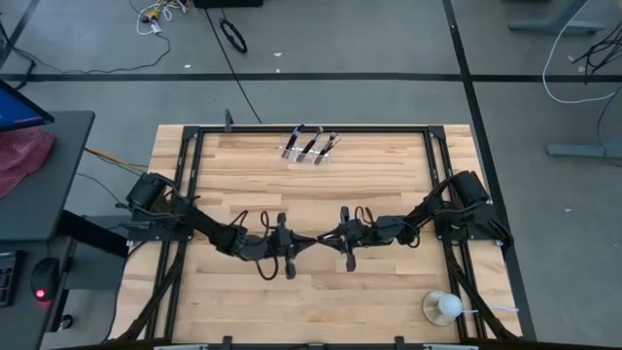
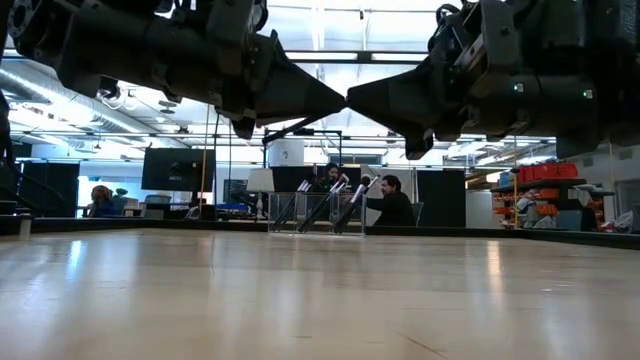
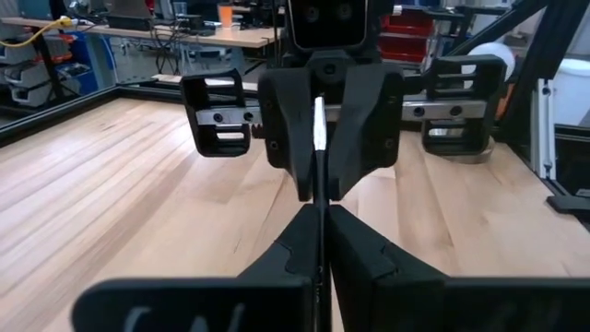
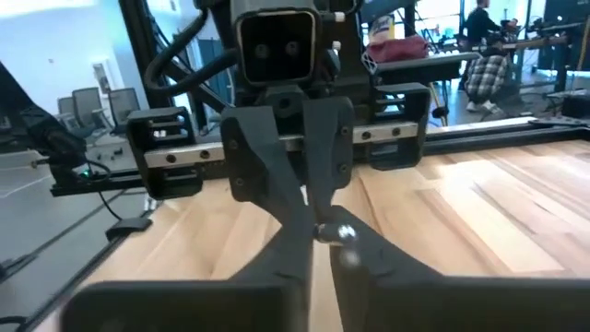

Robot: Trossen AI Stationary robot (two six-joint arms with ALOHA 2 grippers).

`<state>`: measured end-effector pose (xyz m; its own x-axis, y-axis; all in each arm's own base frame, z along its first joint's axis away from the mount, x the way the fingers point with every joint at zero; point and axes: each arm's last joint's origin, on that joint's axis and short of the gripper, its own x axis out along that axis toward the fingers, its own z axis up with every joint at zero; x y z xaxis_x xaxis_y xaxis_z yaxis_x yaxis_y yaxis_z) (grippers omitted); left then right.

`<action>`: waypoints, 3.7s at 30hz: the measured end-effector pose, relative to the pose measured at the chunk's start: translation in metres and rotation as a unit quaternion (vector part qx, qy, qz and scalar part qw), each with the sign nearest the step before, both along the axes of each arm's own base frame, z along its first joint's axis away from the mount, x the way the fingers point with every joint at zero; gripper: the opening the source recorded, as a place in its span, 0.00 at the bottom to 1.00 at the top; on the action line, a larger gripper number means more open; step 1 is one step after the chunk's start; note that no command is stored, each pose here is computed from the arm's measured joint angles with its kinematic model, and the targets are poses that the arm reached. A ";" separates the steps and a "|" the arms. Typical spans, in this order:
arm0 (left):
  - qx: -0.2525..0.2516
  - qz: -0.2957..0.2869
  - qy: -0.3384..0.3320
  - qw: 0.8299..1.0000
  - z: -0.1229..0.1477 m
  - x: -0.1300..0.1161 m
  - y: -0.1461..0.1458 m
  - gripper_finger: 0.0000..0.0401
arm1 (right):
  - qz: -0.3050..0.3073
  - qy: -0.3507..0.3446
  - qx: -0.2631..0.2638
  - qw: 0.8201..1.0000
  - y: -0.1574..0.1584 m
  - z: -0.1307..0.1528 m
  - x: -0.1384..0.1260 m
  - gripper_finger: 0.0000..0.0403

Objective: Put items in baskets/containers
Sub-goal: Put the black liner brush into the transparent organizer, then return to Home Position

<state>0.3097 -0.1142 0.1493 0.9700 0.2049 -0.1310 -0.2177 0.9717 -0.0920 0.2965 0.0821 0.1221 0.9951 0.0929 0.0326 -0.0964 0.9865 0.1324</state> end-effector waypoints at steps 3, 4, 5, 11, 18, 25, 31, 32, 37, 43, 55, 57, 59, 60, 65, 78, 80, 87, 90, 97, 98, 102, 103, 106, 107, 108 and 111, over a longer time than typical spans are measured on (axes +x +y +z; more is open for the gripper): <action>-0.002 -0.001 -0.002 1.000 0.001 0.000 0.000 0.05 | 0.004 -0.007 0.000 1.000 0.002 0.001 -0.001 0.03; -0.002 -0.001 -0.002 1.000 0.001 0.000 0.000 0.06 | 0.004 -0.007 0.002 1.000 0.002 0.001 -0.001 0.03; -0.002 -0.001 -0.002 1.000 0.001 0.000 0.000 0.06 | 0.004 -0.007 0.007 1.000 0.002 0.001 -0.001 0.04; 0.006 0.007 0.020 1.000 -0.003 0.000 0.001 0.13 | -0.004 -0.001 0.032 0.999 0.000 0.005 -0.001 0.03; 0.006 0.032 0.126 0.992 -0.026 -0.008 0.005 0.41 | -0.069 0.076 0.037 0.994 -0.020 0.041 -0.008 0.02; -0.029 0.051 0.161 0.985 -0.036 -0.013 0.006 0.57 | -0.178 0.214 0.007 0.960 -0.069 0.113 -0.010 0.02; -0.029 0.051 0.159 0.986 -0.035 -0.012 0.007 0.57 | -0.218 0.307 -0.037 0.926 -0.129 0.160 0.007 0.02; -0.030 0.051 0.159 0.986 -0.035 -0.012 0.007 0.56 | -0.212 0.311 -0.035 0.926 -0.140 0.164 0.010 0.02; -0.032 0.051 0.155 0.986 -0.035 -0.012 0.007 0.54 | -0.193 0.319 -0.021 0.928 -0.190 0.168 0.032 0.02; -0.032 0.051 0.153 0.986 -0.035 -0.012 0.007 0.52 | -0.187 0.375 -0.010 0.908 -0.237 0.152 0.052 0.03; -0.032 0.051 0.153 0.986 -0.035 -0.012 0.007 0.52 | -0.196 0.404 0.022 0.893 -0.270 0.141 0.040 0.03; -0.033 0.051 0.152 0.987 -0.034 -0.012 0.007 0.52 | -0.190 0.403 0.036 0.895 -0.272 0.132 0.041 0.03; -0.033 0.051 0.152 0.987 -0.034 -0.012 0.007 0.52 | -0.191 0.404 0.045 0.894 -0.273 0.123 0.044 0.03; -0.033 0.051 0.152 0.987 -0.034 -0.012 0.007 0.52 | -0.191 0.405 0.048 0.893 -0.274 0.120 0.045 0.03; -0.033 0.051 0.151 0.987 -0.034 -0.011 0.007 0.52 | -0.189 0.422 0.056 0.885 -0.278 0.100 0.052 0.04; -0.030 0.058 0.150 0.987 -0.034 -0.012 0.007 0.52 | -0.193 0.426 0.061 0.882 -0.284 0.085 0.057 0.18; -0.030 0.058 0.150 0.987 -0.034 -0.012 0.007 0.52 | -0.197 0.424 0.061 0.882 -0.286 0.086 0.055 0.22; -0.030 0.058 0.150 0.987 -0.034 -0.012 0.007 0.52 | -0.227 0.418 0.071 0.877 -0.305 0.091 0.043 0.35; -0.030 0.058 0.150 0.987 -0.034 -0.012 0.007 0.52 | -0.239 0.411 0.070 0.877 -0.310 0.096 0.039 0.37; -0.029 0.062 0.149 0.987 -0.034 -0.012 0.007 0.52 | -0.244 0.383 0.022 0.891 -0.296 0.130 0.033 0.35; -0.029 0.062 0.149 0.986 -0.034 -0.012 0.007 0.52 | -0.238 0.381 0.007 0.893 -0.289 0.136 0.034 0.33; -0.028 0.064 0.148 0.986 -0.034 -0.012 0.007 0.52 | -0.190 0.377 -0.043 0.905 -0.254 0.154 0.040 0.28; -0.028 0.065 0.148 0.986 -0.034 -0.012 0.008 0.52 | -0.176 0.383 -0.051 0.905 -0.245 0.157 0.041 0.26; -0.028 0.063 0.148 0.987 -0.034 -0.012 0.007 0.52 | -0.146 0.386 -0.077 0.908 -0.210 0.160 0.047 0.21; -0.030 0.064 0.148 0.987 -0.034 -0.012 0.006 0.52 | -0.135 0.383 -0.084 0.910 -0.197 0.158 0.047 0.19; -0.030 0.062 0.147 0.987 -0.034 -0.012 0.006 0.52 | -0.122 0.380 -0.088 0.913 -0.184 0.153 0.046 0.17; -0.031 0.058 0.148 0.987 -0.034 -0.013 0.004 0.52 | -0.088 0.364 -0.086 0.923 -0.149 0.132 0.038 0.10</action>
<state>0.2969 -0.1101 0.1151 0.8578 0.2946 -0.4213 -0.3532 0.9332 -0.0666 0.3347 -0.0670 0.2541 0.7472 -0.1307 -0.6517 0.1198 0.9909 -0.0614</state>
